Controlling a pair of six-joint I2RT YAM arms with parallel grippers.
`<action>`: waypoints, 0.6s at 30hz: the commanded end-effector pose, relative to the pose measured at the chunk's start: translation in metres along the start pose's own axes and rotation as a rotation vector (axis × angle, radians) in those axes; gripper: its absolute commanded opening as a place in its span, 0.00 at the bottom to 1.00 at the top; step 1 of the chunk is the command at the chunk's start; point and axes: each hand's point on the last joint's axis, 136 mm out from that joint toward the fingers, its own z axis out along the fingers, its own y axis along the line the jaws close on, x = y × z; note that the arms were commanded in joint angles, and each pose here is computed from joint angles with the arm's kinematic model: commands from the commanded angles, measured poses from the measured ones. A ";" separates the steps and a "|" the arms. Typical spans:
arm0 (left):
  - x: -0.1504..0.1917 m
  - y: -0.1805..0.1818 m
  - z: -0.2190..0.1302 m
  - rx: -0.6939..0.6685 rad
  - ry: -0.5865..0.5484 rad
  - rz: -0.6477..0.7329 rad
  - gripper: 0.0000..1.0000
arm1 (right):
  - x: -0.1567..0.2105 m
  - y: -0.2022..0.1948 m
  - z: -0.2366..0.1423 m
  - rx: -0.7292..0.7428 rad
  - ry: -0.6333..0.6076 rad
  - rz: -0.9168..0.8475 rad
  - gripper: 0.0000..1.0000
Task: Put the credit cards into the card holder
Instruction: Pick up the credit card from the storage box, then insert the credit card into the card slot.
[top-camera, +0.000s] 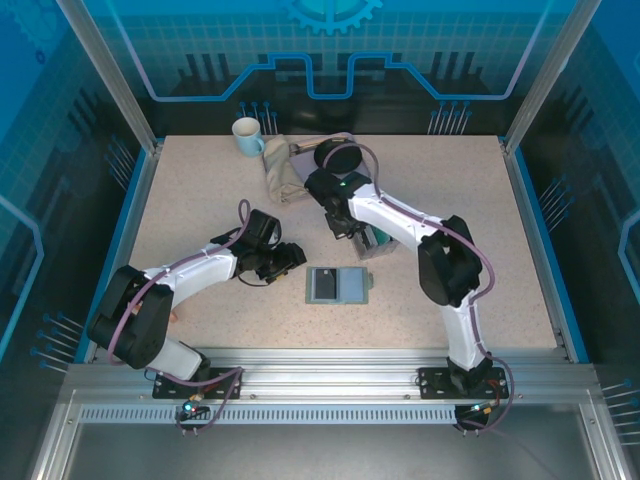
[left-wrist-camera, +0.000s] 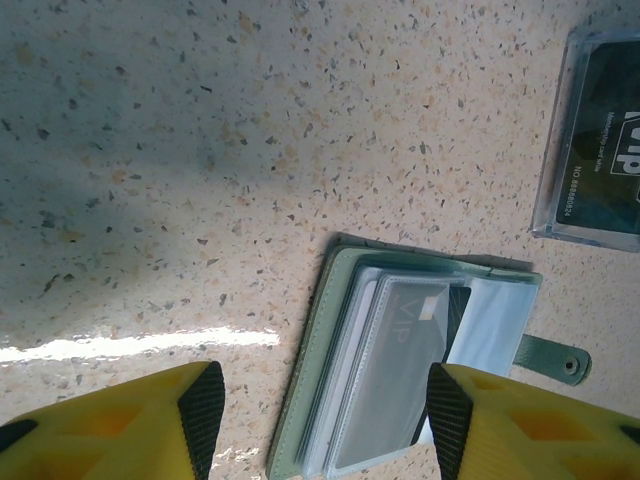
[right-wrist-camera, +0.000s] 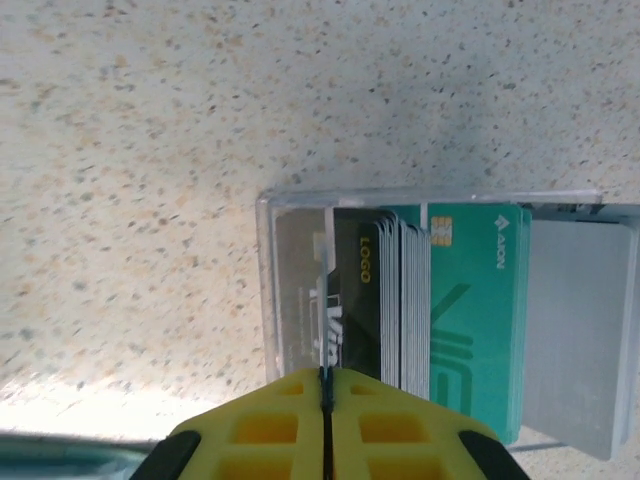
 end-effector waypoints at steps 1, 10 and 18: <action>-0.002 -0.016 -0.009 0.069 0.010 0.006 0.59 | -0.004 0.008 -0.045 -0.197 -0.061 0.074 0.08; -0.013 -0.101 -0.040 0.437 0.072 0.033 0.64 | 0.001 0.005 -0.105 -0.791 -0.181 0.331 0.06; -0.023 -0.155 -0.060 0.705 0.120 0.021 0.62 | 0.004 -0.007 -0.123 -1.085 -0.203 0.448 0.05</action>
